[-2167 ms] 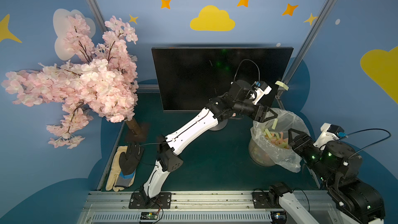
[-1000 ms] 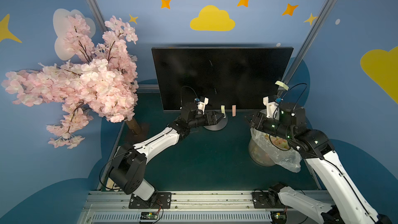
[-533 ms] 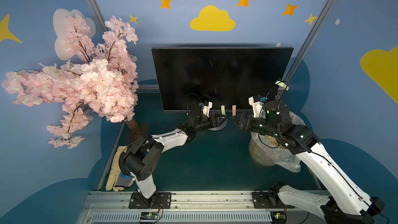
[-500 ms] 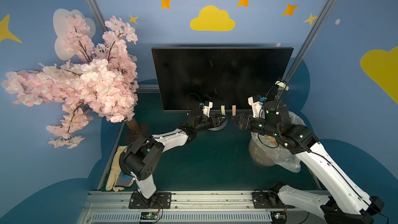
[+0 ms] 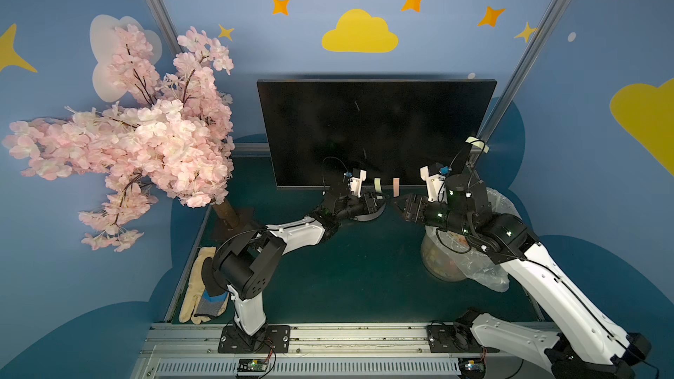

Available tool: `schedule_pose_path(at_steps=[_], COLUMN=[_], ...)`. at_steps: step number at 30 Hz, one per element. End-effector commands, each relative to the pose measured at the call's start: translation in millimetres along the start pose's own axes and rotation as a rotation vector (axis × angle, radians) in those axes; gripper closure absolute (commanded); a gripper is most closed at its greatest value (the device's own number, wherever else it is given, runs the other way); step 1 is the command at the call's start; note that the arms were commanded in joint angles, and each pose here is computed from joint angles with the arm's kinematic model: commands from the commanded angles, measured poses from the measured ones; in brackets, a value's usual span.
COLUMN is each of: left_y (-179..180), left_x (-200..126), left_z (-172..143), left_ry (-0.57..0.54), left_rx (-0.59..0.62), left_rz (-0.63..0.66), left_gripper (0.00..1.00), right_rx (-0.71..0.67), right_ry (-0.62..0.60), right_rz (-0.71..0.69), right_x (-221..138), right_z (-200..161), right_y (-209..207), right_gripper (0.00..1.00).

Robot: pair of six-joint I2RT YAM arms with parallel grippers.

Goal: Remove the sticky note from the monitor
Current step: Tear off the sticky note from the monitor.

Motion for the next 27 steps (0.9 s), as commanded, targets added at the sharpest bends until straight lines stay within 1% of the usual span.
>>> schedule_pose_path(at_steps=[1, 4, 10, 27], left_y=[11, 11, 11, -8], left_x=[1, -1, -5, -23], left_z=[13, 13, 12, -2], left_ry=[-0.055, -0.064, -0.069, -0.042], left_rx=[-0.008, -0.006, -0.006, 0.002], left_rz=[0.037, 0.043, 0.050, 0.024], left_gripper=[0.69, 0.79, 0.97, 0.97], right_rx=[-0.023, -0.023, -0.026, -0.013], right_ry=[-0.028, -0.029, -0.034, -0.044], right_rz=[-0.004, -0.006, -0.013, -0.040], right_x=[-6, -6, -10, -12], right_z=[2, 2, 1, -4], right_y=[-1, -1, -4, -13], right_gripper=[0.42, 0.42, 0.42, 0.42])
Point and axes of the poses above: each gripper's point midway between its finger pads, its own x axis out along the fingers, its own y axis along the line the jaws close on, z = x × y, the point moved 1 cm from there along -x, back along the fingers, and after that the axes turned 3 degrees about -x, right-handed, at the moved point
